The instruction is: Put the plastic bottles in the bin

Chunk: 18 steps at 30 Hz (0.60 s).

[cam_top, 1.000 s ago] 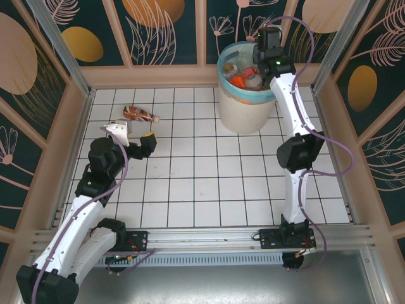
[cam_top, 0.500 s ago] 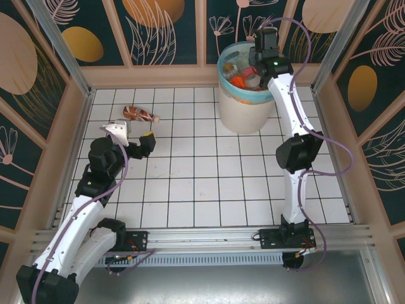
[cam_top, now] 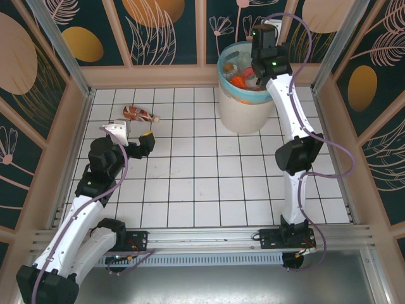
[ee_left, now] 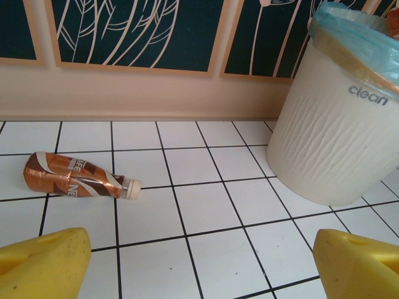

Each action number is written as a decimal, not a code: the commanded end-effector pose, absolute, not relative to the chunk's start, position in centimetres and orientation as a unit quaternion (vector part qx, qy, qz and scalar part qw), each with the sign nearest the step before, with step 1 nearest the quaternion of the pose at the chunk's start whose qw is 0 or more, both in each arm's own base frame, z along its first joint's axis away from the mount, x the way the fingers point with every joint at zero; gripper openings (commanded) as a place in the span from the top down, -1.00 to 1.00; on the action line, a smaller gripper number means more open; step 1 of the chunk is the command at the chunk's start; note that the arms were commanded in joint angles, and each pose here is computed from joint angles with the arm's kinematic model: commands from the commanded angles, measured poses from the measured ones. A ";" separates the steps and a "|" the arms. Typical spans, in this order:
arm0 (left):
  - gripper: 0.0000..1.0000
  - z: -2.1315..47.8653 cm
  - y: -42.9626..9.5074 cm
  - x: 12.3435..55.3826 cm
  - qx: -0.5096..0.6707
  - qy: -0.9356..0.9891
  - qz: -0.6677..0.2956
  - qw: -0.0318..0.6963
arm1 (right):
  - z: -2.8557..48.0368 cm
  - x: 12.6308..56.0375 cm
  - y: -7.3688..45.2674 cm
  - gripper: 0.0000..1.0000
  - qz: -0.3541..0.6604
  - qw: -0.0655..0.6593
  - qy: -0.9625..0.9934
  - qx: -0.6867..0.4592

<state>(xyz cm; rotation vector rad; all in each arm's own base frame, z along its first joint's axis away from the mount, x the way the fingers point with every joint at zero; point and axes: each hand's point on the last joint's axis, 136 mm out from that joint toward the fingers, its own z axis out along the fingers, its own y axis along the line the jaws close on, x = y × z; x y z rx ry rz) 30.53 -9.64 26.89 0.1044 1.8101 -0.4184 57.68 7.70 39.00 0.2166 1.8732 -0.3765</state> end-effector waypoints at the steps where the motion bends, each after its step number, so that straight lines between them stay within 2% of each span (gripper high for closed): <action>1: -0.84 28.9 -9.4 30.5 0.044 0.766 -0.177 0.617 | 39.5 56.7 7.8 -0.53 -0.180 0.580 0.785 0.121; 10: -0.83 28.9 -9.3 30.4 0.043 0.765 -0.177 0.618 | 35.2 58.5 7.2 -0.53 -0.123 0.558 0.810 0.136; 18: -0.84 28.8 -9.2 30.3 0.042 0.766 -0.172 0.618 | 32.9 58.2 11.6 -0.27 0.001 0.529 0.847 0.053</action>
